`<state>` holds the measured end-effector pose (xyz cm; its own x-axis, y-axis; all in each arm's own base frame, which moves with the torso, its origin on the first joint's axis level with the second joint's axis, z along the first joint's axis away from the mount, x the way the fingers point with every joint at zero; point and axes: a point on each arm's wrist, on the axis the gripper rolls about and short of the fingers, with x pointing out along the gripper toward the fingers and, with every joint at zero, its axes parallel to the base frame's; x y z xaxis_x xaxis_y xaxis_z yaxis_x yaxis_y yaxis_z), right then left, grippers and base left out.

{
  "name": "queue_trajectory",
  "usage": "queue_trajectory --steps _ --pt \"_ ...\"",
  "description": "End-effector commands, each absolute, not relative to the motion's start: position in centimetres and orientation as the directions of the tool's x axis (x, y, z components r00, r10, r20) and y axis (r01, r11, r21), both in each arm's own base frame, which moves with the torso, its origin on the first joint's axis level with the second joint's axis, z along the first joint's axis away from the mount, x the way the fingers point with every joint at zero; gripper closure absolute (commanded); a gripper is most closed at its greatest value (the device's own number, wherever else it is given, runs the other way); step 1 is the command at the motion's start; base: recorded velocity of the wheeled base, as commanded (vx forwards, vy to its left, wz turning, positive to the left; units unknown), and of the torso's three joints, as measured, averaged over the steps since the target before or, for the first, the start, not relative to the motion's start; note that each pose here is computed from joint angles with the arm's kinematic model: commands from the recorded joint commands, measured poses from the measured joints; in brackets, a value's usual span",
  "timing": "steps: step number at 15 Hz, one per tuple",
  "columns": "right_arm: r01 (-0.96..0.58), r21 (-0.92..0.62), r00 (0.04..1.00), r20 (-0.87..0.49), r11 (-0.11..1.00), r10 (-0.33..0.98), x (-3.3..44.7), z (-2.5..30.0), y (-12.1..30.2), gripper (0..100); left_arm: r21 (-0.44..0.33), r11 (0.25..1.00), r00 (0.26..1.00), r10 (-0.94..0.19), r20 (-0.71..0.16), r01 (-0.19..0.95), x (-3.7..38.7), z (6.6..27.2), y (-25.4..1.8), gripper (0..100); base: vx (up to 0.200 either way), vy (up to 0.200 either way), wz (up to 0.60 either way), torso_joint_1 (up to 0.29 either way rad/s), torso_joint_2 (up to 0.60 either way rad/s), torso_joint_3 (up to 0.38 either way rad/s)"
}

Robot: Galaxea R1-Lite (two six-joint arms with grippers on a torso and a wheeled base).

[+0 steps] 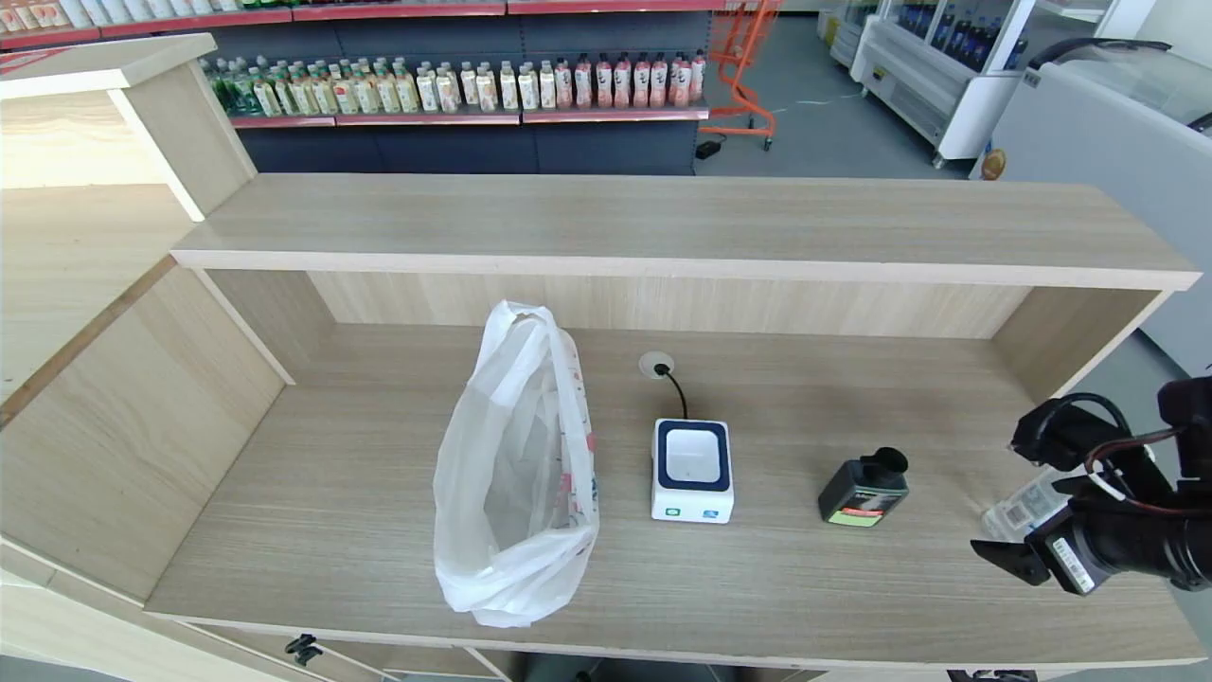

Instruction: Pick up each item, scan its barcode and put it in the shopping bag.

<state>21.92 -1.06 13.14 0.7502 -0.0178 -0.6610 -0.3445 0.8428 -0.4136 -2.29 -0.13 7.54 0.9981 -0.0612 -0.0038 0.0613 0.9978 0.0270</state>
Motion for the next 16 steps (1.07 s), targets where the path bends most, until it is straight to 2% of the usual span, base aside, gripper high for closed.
queue_trajectory --steps 1,4,9,16 --pt "-0.411 -0.424 0.725 -0.689 0.807 0.006 24.3 11.6 -0.8 0 0.027 0.998 0.998 -0.061 -0.003 0.061 -2.3 7.5 -0.1 0 0.000 0.000 0.00 0.000 0.00 0.000" --pt "-0.444 -0.436 0.745 -0.664 0.783 0.053 26.3 10.6 -0.3 0 0.027 0.998 0.998 -0.061 -0.003 0.061 -2.3 7.5 -0.1 0 0.000 0.000 0.00 0.000 0.00 0.000" --pt "-0.553 -0.375 0.716 -0.671 0.744 0.193 29.0 9.4 0.8 0 0.027 0.998 0.998 -0.061 -0.003 0.061 -2.3 7.5 -0.1 0 0.000 0.000 0.00 0.000 0.00 0.000" --pt "-0.625 -0.348 0.683 -0.677 0.699 0.273 31.8 8.0 2.7 0 0.026 0.998 0.998 -0.061 -0.003 0.061 -2.3 7.5 -0.1 0 0.000 0.000 0.00 0.000 0.00 0.000"
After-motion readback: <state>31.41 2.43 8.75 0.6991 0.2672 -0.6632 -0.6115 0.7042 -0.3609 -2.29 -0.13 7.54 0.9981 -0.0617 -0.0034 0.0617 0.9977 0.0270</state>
